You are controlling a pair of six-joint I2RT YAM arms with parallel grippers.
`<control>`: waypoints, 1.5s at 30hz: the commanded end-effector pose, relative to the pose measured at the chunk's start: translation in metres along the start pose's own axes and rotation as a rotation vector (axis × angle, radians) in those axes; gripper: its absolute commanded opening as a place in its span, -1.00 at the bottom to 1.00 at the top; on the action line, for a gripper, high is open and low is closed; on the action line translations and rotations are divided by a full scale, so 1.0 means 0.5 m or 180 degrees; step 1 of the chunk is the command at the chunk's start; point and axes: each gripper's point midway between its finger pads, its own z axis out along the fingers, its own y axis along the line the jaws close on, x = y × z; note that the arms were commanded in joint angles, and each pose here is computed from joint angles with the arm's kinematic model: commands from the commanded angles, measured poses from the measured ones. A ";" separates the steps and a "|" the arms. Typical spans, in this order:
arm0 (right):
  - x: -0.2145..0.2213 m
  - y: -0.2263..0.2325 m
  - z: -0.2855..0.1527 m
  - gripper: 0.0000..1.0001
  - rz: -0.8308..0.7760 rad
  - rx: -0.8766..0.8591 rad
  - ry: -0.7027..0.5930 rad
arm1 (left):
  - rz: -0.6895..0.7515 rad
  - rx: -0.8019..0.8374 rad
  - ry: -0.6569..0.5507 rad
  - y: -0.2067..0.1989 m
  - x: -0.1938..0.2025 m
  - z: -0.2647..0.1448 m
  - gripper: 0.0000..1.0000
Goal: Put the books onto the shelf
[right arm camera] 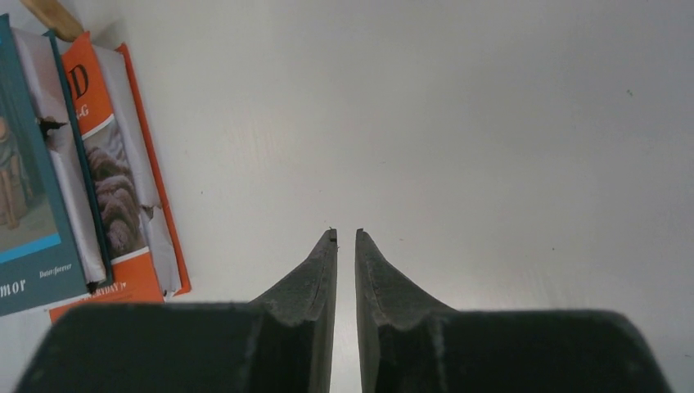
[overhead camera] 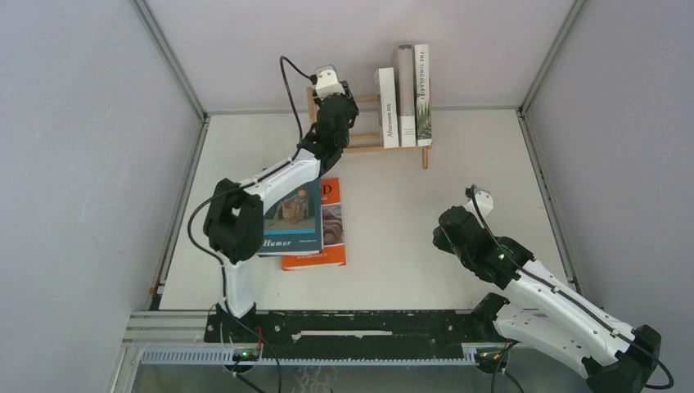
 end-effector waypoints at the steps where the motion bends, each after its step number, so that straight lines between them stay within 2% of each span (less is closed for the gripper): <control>1: -0.048 0.026 0.005 -0.62 0.0116 -0.0114 -0.0153 | -0.0109 0.0339 0.0311 -0.041 0.059 0.054 -0.08; 7: -0.061 0.020 0.025 -0.63 0.0135 -0.0036 -0.0123 | -0.0181 0.0597 0.0525 -0.083 0.110 0.112 -0.13; 17: -0.070 0.004 0.040 -0.63 0.0158 0.0059 -0.0100 | -0.0312 0.0813 0.0738 -0.129 0.185 0.146 -0.14; 31: -0.073 0.001 0.050 -0.63 0.0226 0.0091 -0.0083 | -0.0489 0.1195 0.1006 -0.172 0.248 0.134 -0.17; 39: -0.070 0.001 0.051 -0.63 0.0260 0.0108 -0.0068 | -0.0556 0.1245 0.1043 -0.183 0.255 0.125 -0.17; 42: -0.070 -0.002 0.050 -0.63 0.0249 0.0129 -0.0077 | -0.0562 0.1152 0.1015 -0.174 0.248 0.124 -0.12; 45: -0.071 -0.007 0.047 -0.62 0.0223 0.0149 -0.0091 | -0.0593 0.0975 0.0933 -0.151 0.227 0.121 0.08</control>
